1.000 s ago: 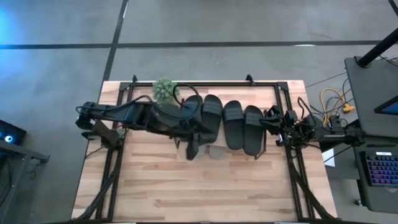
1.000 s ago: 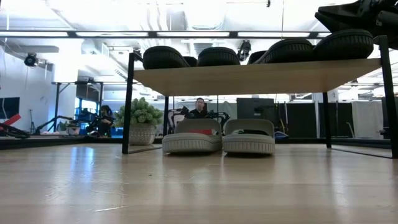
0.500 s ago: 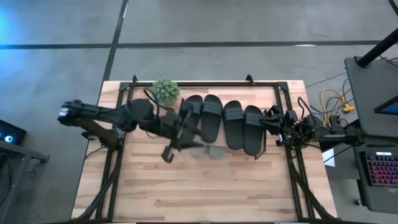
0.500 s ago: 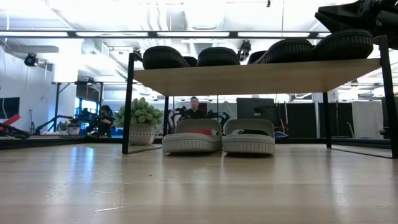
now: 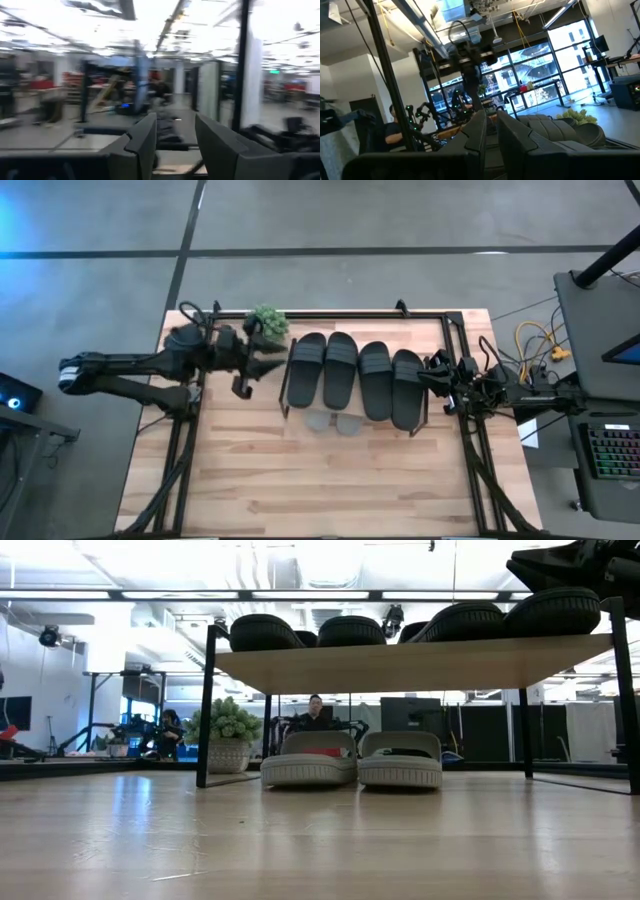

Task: Pick and place slides into the shelf
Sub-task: Return to Home Position

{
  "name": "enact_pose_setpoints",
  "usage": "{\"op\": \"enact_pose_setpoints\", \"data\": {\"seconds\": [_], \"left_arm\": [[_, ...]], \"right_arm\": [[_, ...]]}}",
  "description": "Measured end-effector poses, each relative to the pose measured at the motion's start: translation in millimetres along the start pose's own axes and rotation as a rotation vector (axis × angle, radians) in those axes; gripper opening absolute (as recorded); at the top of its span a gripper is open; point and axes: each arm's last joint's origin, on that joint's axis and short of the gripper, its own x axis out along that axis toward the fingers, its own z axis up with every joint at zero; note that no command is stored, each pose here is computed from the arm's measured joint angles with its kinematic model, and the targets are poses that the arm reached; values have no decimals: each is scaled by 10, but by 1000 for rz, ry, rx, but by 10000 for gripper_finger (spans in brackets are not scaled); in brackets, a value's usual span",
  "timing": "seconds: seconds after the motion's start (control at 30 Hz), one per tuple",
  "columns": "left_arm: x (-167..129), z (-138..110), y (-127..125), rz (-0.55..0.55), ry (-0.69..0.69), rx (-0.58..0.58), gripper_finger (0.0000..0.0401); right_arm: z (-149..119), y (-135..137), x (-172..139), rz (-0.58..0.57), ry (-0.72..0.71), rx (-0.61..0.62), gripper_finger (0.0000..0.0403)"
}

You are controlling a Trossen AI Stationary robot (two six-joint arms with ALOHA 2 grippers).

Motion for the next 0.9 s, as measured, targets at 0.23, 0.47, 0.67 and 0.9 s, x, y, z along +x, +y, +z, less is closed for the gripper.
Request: {"op": "enact_pose_setpoints", "data": {"seconds": [0.23, 0.47, 0.67, 0.9], "left_arm": [[-509, -64, 204, 173, -24, 57, 123], [-916, -295, 123, 151, -32, 100, 123], [-1141, -632, 96, 151, 2, 70, 123], [-1346, -887, 17, -13, -8, 34, 123]], "right_arm": [[0, 0, 0, 0, 0, 0, 38], [0, 0, 0, 0, 0, 0, 38], [0, 0, 0, 0, 0, 0, 38], [0, 0, 0, 0, 0, 0, 38]]}}
